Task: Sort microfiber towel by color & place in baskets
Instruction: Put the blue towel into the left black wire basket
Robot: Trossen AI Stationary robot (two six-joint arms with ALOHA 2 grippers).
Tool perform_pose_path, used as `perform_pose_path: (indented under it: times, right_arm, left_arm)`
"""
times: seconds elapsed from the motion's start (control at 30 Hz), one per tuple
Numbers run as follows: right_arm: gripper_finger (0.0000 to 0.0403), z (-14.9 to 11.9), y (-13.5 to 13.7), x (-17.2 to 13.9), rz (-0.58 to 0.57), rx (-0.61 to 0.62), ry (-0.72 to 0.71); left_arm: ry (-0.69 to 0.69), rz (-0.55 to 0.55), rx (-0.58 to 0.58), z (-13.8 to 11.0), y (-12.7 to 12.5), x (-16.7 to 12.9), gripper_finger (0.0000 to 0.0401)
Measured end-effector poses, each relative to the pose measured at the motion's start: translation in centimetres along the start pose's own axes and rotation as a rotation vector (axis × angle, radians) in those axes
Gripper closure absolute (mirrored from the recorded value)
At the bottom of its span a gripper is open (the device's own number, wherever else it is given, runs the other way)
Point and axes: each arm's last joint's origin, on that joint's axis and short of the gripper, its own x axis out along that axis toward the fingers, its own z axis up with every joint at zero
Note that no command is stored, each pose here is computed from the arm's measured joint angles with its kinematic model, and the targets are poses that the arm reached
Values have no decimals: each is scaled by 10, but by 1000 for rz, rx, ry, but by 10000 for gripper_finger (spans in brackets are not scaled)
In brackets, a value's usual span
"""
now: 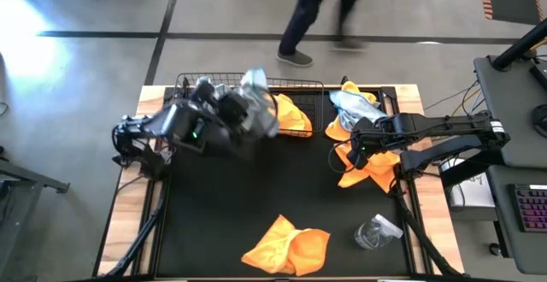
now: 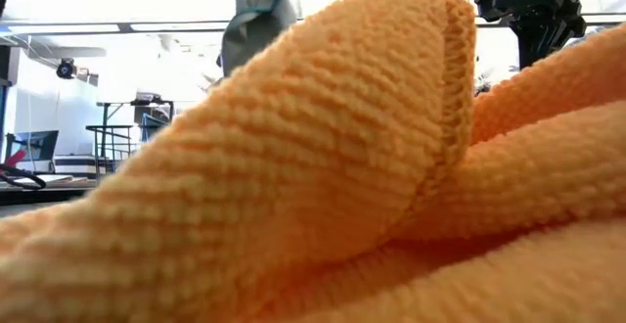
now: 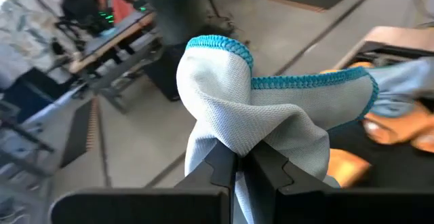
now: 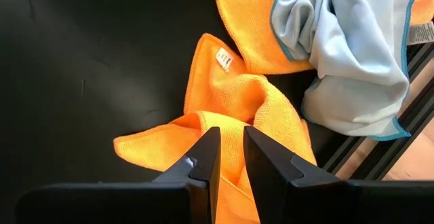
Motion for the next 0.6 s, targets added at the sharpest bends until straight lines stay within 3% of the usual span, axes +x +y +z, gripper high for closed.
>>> perform_pose_path:
  times: [0.6]
  right_arm:
    - [344, 0, 0, 0, 2, 90, -2]
  left_arm:
    - [107, 323, -48, 8, 144, 40, 398]
